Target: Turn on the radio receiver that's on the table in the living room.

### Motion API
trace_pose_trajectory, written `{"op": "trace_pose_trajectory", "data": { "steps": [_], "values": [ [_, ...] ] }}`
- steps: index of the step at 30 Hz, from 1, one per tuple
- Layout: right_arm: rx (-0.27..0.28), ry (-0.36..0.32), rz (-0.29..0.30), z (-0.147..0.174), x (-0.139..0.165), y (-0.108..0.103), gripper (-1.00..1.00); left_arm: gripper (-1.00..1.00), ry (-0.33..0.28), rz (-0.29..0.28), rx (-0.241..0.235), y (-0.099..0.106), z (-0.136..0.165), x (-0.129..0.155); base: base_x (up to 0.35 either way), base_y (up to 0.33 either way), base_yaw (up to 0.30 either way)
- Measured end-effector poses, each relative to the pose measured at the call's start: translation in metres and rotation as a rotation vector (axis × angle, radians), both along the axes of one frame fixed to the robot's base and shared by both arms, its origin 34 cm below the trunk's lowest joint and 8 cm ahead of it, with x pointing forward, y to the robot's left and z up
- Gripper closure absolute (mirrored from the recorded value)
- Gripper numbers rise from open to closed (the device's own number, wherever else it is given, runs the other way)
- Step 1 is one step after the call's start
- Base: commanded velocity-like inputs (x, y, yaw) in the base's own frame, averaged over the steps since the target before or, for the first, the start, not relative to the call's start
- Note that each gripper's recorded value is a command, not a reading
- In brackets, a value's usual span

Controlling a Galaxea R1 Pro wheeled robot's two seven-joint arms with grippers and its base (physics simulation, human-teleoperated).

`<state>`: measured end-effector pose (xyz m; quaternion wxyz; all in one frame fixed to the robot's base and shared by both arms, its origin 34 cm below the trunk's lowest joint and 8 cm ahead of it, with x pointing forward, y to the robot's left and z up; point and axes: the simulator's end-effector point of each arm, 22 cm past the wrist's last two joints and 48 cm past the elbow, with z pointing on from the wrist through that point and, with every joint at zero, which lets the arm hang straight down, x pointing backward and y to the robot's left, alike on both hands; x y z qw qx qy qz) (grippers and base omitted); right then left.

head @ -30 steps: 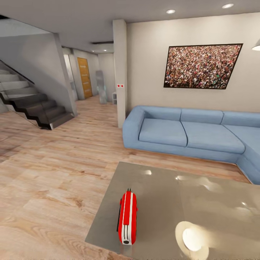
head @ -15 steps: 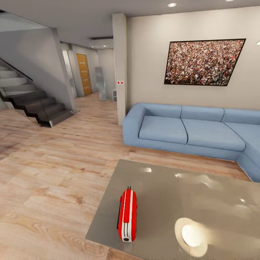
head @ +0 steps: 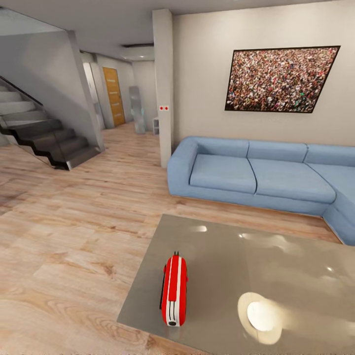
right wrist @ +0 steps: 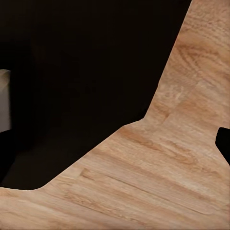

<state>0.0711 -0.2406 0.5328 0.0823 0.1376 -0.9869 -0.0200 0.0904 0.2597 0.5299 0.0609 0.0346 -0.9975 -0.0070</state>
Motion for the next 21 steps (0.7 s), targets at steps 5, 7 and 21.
{"op": "trace_pose_trajectory", "data": {
  "steps": [5, 7, 21],
  "values": [
    [0.001, 0.008, -0.001, 0.001, -0.003, 0.001, -1.0, -1.0, 0.008, 0.0, 0.0, 0.0, 0.0, -0.003, 0.0, 0.0, 0.0],
    [0.001, 0.011, -0.001, 0.001, -0.004, 0.001, -1.0, -1.0, 0.011, 0.0, 0.001, 0.001, 0.001, -0.004, 0.0, 0.0, 0.0],
    [0.002, 0.034, -0.002, 0.006, -0.013, 0.001, -1.0, -1.0, 0.034, 0.001, 0.0, 0.0, 0.006, -0.014, 0.0, 0.0, 0.0]
  ]
}}
